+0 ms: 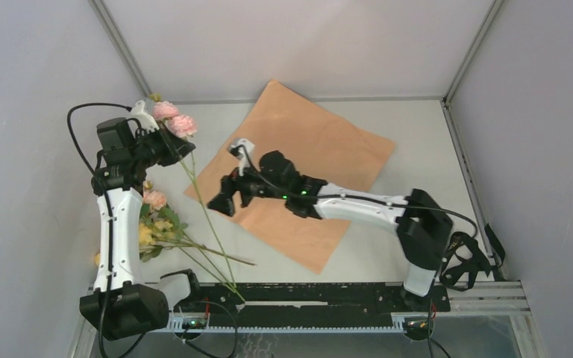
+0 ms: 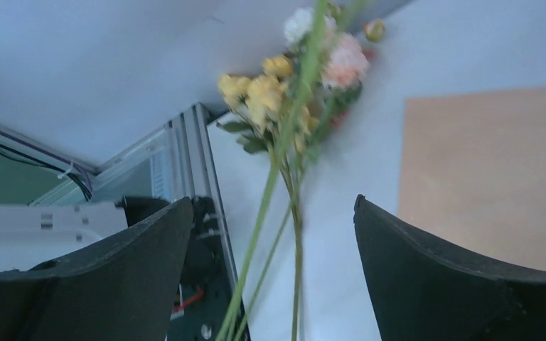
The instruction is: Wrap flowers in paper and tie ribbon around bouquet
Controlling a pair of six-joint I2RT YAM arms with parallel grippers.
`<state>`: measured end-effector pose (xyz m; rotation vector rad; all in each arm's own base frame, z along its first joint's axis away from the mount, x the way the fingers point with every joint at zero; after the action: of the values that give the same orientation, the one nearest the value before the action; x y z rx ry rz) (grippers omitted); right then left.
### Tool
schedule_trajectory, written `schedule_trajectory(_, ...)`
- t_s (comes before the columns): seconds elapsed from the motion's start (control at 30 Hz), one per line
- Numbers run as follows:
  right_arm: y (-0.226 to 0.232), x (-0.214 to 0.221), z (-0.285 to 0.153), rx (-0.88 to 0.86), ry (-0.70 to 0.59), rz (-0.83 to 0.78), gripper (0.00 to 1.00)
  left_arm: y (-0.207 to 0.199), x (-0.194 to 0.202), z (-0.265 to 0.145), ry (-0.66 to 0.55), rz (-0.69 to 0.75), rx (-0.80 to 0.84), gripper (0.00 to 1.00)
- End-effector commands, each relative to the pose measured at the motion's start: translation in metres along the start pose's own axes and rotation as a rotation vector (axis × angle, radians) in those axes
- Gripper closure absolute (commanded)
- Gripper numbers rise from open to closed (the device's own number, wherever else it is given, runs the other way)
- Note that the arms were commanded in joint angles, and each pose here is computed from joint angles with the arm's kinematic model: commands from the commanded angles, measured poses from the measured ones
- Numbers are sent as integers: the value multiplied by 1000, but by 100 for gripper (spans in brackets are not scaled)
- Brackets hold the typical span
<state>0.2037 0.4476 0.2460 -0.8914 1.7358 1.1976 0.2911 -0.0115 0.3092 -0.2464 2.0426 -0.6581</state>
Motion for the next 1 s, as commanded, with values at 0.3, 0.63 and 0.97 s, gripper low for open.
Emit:
schedule_trajectory(0.3, -6, 11, 81, 4, 65, 41, 93, -47, 5, -14, -5, -23, 171, 100)
schedule_trajectory(0.63, -143, 1, -16, 433, 176, 125, 100, 63, 28, -10, 70, 140, -402, 5)
schedule_trajectory(0.97, -295, 16, -64, 788, 403, 157, 100, 162, 79, -26, 226, 91, -684, 4)
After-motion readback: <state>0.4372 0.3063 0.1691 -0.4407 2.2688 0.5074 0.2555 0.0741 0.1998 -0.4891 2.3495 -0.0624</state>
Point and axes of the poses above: each gripper's point midway between its finger pads, its own z axis out along the fingers, its own y axis along the line the jaws close on, x = y × z, the point moved 4 cm from there along -z, back along the fingers, and after that the axes turned 5 degrees about -z, right-handed, at the moved point
